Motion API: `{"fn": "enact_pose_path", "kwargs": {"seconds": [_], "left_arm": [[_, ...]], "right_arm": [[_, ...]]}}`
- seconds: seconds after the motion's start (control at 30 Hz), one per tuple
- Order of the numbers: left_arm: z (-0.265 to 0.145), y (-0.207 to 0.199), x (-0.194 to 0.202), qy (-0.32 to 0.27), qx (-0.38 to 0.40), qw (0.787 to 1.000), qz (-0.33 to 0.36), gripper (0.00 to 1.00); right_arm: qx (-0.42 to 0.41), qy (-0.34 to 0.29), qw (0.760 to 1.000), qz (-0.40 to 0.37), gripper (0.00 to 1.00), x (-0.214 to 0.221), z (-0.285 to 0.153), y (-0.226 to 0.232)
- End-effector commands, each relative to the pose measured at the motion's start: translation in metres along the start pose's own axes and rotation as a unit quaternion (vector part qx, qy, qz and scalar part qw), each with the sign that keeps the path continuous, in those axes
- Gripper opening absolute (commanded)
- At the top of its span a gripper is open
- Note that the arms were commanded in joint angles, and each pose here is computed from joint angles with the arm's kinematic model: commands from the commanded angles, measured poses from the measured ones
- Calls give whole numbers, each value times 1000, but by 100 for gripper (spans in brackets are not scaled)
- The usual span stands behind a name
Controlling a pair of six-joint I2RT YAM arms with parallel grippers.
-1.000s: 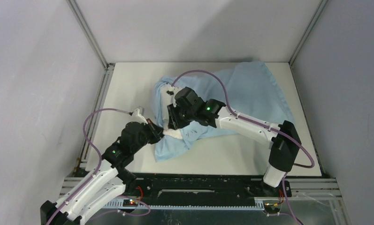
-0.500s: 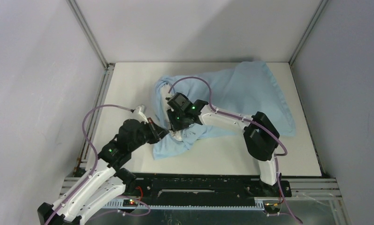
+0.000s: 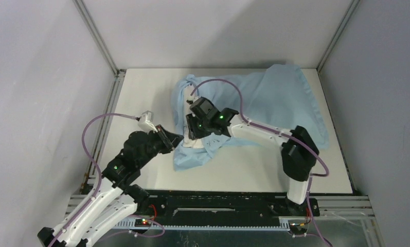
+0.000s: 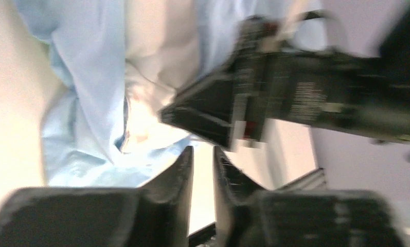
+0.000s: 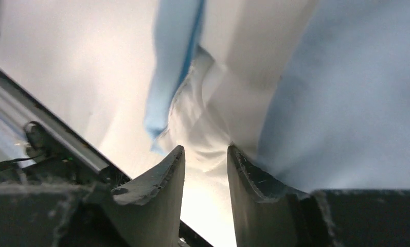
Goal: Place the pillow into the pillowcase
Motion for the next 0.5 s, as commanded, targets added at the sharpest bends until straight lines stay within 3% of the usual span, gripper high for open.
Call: {"fn": "enact_pose_path", "kwargs": {"seconds": [0.0, 0.1, 0.2, 0.47], "left_arm": [[17, 26, 6, 7, -95, 995, 19, 34], [30, 32, 9, 16, -118, 993, 20, 50], [36, 41, 8, 4, -155, 988, 11, 62], [36, 69, -1, -34, -249, 968, -17, 60]], "right_arm": [[-69, -70, 995, -5, 39, -31, -52, 32], [-45, -106, 993, -31, 47, -34, -63, 39], [-22, -104, 993, -45, 53, -37, -58, 36], [67, -72, 989, -109, 70, -10, -7, 12]]}}
Point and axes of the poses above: each gripper's point midway between its finger pads, its own z axis out along the fingers, its own y axis along the line the jaws close on, x = y × z, the point moved 6 cm from there along -z, back along the fingers, and after that the axes turned 12 degrees about z, right-handed, at the moved point
